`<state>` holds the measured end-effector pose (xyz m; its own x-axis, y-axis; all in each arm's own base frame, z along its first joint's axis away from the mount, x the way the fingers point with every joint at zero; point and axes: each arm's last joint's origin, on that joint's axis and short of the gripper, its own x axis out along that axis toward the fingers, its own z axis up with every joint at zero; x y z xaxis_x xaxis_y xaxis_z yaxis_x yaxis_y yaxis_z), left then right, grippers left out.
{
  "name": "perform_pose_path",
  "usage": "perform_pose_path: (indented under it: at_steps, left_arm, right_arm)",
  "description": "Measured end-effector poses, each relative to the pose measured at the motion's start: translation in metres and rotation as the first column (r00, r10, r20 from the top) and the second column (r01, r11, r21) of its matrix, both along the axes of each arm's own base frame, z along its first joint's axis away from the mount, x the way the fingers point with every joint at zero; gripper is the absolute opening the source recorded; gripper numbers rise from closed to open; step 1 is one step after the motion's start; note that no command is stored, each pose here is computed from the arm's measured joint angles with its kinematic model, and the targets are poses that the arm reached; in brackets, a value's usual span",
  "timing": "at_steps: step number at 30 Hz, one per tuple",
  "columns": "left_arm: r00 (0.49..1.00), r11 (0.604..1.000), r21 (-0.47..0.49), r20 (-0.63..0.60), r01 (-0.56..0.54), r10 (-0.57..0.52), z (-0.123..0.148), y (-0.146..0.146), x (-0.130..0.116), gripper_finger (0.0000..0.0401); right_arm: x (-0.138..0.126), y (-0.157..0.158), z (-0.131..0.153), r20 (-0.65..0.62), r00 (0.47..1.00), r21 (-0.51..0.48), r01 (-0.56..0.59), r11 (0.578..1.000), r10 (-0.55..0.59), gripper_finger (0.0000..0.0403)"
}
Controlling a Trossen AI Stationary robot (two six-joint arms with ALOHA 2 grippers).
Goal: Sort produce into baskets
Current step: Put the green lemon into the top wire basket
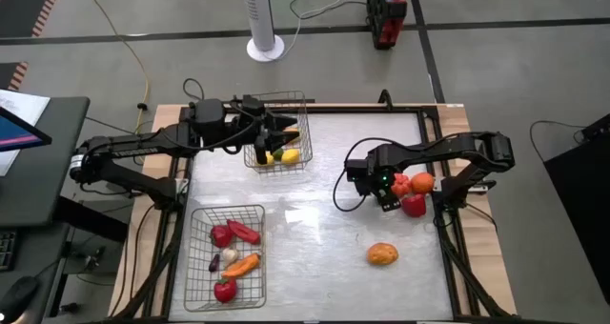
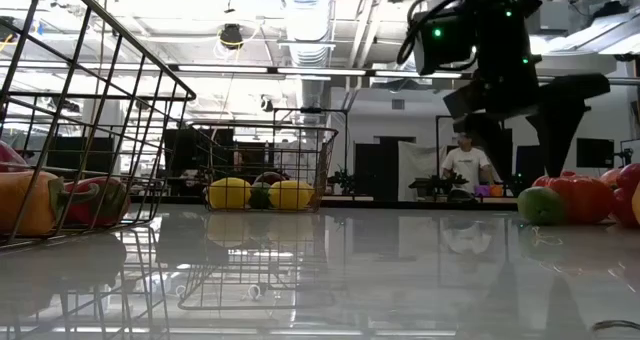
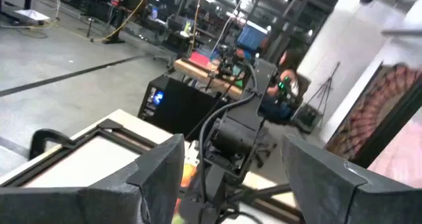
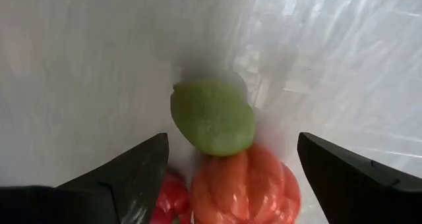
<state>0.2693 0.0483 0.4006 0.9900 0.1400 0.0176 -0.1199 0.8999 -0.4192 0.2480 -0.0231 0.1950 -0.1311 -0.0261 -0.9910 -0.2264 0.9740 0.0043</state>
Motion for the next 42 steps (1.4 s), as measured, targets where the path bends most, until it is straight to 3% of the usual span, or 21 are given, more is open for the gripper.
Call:
perform_pose_path:
  at_steps: [9,14,22,29,34,38,42]
  left_arm:
    - [0.997,0.998,0.058,-0.067,0.033,-0.029,-0.006,-0.001,0.000,0.0238]
    - [0.997,0.994,0.098,-0.071,0.037,-0.030,-0.005,-0.001,-0.001,0.0238]
    - [0.999,0.992,0.127,-0.046,0.005,0.000,0.003,0.000,-0.010,0.0238]
    - [0.992,0.984,0.127,-0.008,-0.128,0.130,0.016,0.002,-0.034,0.0238]
    - [0.978,0.971,0.114,0.037,-0.210,0.207,0.027,0.000,-0.053,0.0238]
    - [0.973,0.970,0.084,0.041,-0.229,0.226,0.030,-0.001,-0.062,0.0238]
    - [0.973,0.970,0.070,0.031,-0.232,0.230,0.029,-0.001,-0.064,0.0238]
  right_arm:
    - [-0.017,0.011,-0.024,-0.082,0.996,-0.012,-0.039,0.999,0.038,0.0362]
    - [-0.009,0.017,-0.027,0.005,0.999,-0.020,-0.042,0.999,0.043,0.0345]
    - [0.005,0.026,-0.028,0.149,0.986,-0.007,-0.075,0.997,0.075,0.0283]
    - [0.001,0.021,-0.028,0.108,0.983,0.002,-0.149,0.989,0.148,0.0212]
    - [0.001,0.017,-0.027,0.109,0.991,0.047,-0.079,0.996,0.074,0.0168]
    - [0.002,0.017,-0.023,0.109,0.992,0.087,-0.069,0.994,0.059,0.0184]
    - [0.003,0.016,-0.019,0.093,0.995,0.085,-0.045,0.995,0.037,0.0240]
